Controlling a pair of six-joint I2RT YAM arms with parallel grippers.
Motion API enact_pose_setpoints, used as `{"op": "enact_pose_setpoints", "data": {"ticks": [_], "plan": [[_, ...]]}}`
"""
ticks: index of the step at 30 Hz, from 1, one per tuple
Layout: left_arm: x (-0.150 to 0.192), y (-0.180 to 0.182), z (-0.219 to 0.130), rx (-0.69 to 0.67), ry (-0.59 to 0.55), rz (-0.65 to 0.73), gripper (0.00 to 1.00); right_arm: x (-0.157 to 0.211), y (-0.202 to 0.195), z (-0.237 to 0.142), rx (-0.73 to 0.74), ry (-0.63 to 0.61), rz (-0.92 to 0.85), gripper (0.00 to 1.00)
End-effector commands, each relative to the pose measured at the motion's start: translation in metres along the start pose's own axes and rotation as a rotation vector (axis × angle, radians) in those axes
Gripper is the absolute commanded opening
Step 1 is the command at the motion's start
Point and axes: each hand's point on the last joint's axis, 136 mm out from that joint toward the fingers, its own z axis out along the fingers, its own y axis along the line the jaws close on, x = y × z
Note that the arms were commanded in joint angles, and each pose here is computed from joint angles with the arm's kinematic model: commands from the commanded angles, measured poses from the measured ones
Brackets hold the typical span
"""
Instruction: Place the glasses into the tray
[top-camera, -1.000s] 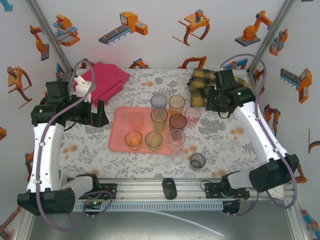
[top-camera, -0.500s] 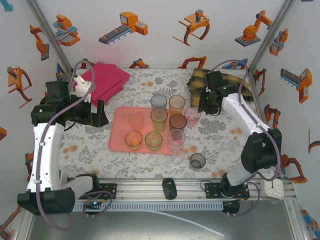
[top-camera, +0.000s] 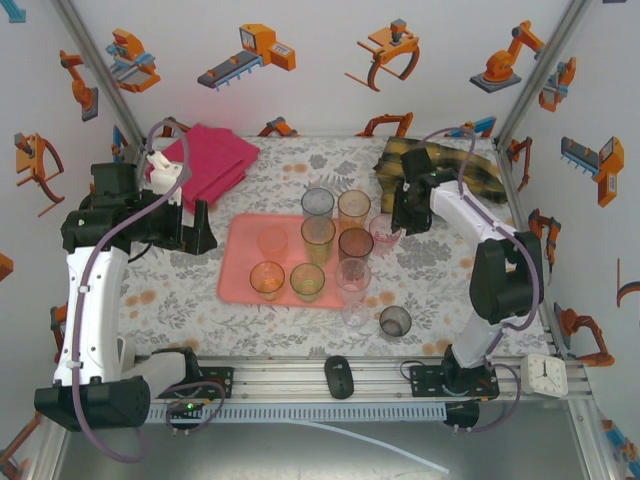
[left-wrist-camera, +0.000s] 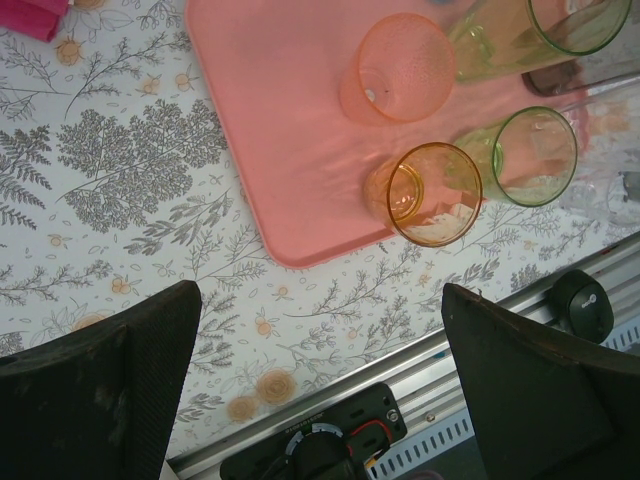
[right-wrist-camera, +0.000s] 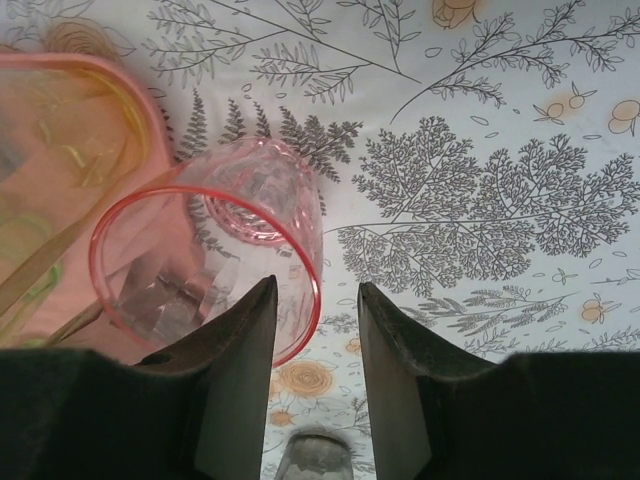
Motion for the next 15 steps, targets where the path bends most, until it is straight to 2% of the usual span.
{"op": "enact_pose_setpoints", "data": {"ticks": [1, 15], "plan": [[0.0036, -0.0043, -0.0013, 0.015, 0.001, -0.012, 0.98, -0.0134, -0.0054, -0.0013, 0.038, -0.036, -0.021, 0.36], [0.0039, -0.0046, -0.0003, 0.021, 0.002, -0.020, 0.98, -0.0165, -0.0075, 0.0076, 0.064, -0.017, -0.046, 0.22]]}}
